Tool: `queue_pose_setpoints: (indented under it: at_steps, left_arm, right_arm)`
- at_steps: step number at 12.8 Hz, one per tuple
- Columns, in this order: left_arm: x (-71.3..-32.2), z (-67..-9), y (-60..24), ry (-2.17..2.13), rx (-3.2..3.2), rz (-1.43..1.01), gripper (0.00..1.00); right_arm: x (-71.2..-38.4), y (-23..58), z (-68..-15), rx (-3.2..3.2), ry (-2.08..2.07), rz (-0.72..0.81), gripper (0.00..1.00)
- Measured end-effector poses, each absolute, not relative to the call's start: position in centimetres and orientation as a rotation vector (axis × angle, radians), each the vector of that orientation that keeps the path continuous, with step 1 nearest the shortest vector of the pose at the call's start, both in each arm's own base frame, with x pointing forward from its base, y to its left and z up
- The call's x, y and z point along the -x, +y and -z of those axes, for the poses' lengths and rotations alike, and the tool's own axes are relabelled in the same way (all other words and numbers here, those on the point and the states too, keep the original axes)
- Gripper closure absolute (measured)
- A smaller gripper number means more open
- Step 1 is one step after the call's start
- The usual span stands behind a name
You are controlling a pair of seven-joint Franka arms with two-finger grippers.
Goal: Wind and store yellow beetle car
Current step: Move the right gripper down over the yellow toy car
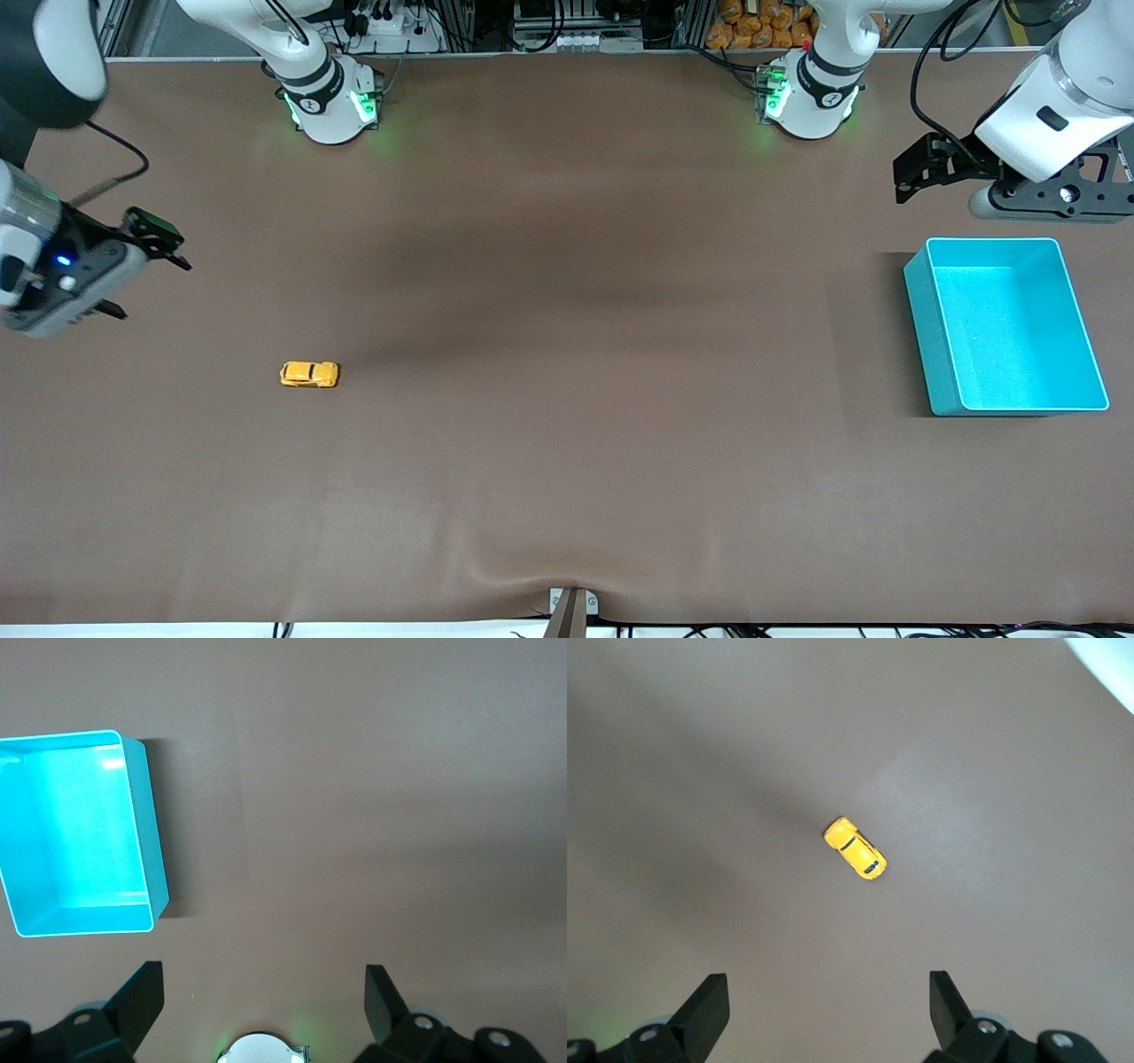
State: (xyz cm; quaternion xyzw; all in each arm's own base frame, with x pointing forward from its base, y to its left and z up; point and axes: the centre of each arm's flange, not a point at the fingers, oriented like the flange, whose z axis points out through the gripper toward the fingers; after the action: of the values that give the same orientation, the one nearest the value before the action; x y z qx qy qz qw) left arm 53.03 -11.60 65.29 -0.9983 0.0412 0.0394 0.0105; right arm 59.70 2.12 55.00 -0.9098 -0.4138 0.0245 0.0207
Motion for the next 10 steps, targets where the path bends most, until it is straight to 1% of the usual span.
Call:
queue_pose_setpoints:
  at_steps: [2, 5, 9, 10]
  left_arm:
    - [-53.1, -65.3, -11.6, 0.128, 3.115, -0.124, 0.00]
    - [-53.1, -65.2, -11.6, 0.127, 3.115, -0.125, 0.00]
    - [-53.1, -65.2, -11.5, 0.125, 3.115, -0.126, 0.00]
    - [-53.1, -65.2, -11.5, 0.125, 3.115, -0.126, 0.00]
  right_arm:
    - [-60.0, 3.1, -51.0, 2.683, -1.527, -0.105, 0.00]
    - [-59.5, 2.9, -44.8, 2.549, -1.769, -0.112, 0.00]
    - [-58.7, 3.1, -38.4, 2.451, -1.975, -0.136, 0.00]
    - [-58.9, 3.1, -36.9, 2.419, -2.017, -0.141, 0.02]
